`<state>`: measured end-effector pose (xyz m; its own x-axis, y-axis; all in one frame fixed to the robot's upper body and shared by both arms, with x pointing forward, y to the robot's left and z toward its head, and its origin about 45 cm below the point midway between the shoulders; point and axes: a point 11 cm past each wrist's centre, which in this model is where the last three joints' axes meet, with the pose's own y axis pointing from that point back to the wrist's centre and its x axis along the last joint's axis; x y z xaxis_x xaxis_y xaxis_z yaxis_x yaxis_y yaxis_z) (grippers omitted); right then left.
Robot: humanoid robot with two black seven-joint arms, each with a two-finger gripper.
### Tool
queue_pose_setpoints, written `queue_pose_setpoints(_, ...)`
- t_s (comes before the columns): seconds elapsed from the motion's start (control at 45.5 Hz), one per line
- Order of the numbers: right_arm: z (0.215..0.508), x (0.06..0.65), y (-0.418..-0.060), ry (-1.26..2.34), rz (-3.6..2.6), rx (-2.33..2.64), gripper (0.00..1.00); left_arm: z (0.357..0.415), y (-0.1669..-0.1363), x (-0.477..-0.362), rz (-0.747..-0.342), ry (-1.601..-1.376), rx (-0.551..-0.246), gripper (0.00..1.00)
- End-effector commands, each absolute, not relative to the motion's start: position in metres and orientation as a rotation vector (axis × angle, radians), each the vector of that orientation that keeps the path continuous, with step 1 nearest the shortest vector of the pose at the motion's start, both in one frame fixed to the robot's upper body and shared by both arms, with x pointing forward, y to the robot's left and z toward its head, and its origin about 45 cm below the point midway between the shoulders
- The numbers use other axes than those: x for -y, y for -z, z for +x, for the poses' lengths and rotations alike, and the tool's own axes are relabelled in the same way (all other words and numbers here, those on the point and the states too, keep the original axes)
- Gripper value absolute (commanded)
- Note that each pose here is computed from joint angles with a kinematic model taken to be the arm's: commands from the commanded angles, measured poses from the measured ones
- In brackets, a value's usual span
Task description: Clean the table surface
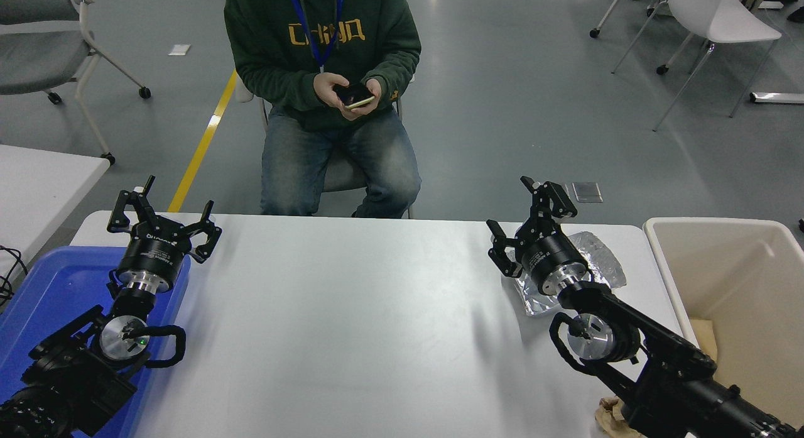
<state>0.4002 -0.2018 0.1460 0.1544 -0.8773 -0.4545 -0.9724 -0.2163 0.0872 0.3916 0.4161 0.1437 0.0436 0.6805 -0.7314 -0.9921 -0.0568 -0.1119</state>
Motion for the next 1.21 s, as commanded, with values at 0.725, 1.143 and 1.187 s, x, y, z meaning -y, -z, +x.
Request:
queue_pose_setpoints(0.725, 0.394, 0.272, -0.126, 0.022, -2.816, -2.118, 1.0, 0.3916, -0.1437, -0.416, -0.744, -1.479, -0.542, 1.0)
queue_pose_setpoints(1.143, 0.389, 0.33, -0.149, 0.223, -3.115, -2.162, 1.0, 0.3916, -0.1438, -0.416, -0.745, -1.477, -0.542, 1.0)
queue_pose_setpoints(1.187, 0.386, 0.333, -0.148, 0.217, -3.156, -2.17, 1.0, 0.3916, -0.1438, -0.416, -0.745, -1.477, -0.542, 1.0)
